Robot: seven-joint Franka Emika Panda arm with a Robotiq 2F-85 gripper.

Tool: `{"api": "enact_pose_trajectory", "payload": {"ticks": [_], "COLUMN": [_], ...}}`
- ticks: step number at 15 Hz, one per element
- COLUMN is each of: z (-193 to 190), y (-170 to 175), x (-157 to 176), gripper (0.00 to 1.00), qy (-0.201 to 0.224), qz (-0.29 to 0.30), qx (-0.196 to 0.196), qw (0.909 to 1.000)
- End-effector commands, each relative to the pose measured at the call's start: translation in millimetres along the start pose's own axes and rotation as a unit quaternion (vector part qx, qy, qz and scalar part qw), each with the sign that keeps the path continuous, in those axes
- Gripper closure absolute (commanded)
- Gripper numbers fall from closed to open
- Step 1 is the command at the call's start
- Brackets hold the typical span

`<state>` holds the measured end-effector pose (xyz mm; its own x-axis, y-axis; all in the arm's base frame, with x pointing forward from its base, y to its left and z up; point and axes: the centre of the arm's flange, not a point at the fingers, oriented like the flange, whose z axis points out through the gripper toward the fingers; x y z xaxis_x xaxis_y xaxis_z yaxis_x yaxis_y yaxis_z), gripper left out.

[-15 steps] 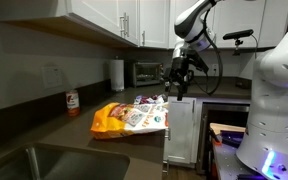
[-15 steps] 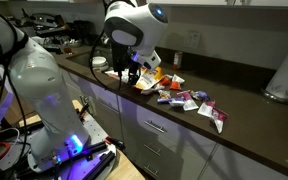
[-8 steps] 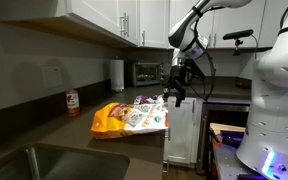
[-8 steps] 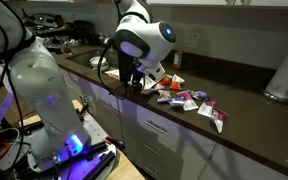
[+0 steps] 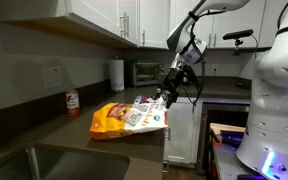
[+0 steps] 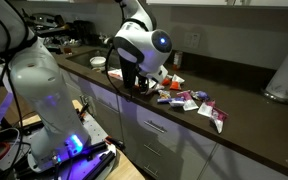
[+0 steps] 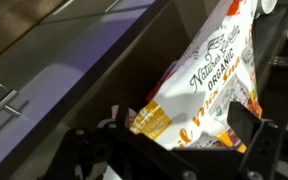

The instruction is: Put the white and orange packet upright

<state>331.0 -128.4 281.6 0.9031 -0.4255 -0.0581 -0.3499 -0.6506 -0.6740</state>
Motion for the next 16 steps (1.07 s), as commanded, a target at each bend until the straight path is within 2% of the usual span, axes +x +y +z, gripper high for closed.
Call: {"api": "enact_pose_trajectory", "payload": {"ticks": [1,5,12,16], "z": [10.5,2.9,-9.0,-22.1], "y": [-2.4,-15.2,-33.3,-49.2], "x": [-3.2,-3.2,-4.5,-6.4], "gripper": [0.26,0.54,0.97,1.0], "qy": [0.036,0.054,0.081,0.092], "qz": [-0.046,-0.081,-0.102,-0.122], "qx": [-0.004,-0.016,-0.004,-0.012], "qw": [0.9983,0.9951,0.9915,0.9882]}}
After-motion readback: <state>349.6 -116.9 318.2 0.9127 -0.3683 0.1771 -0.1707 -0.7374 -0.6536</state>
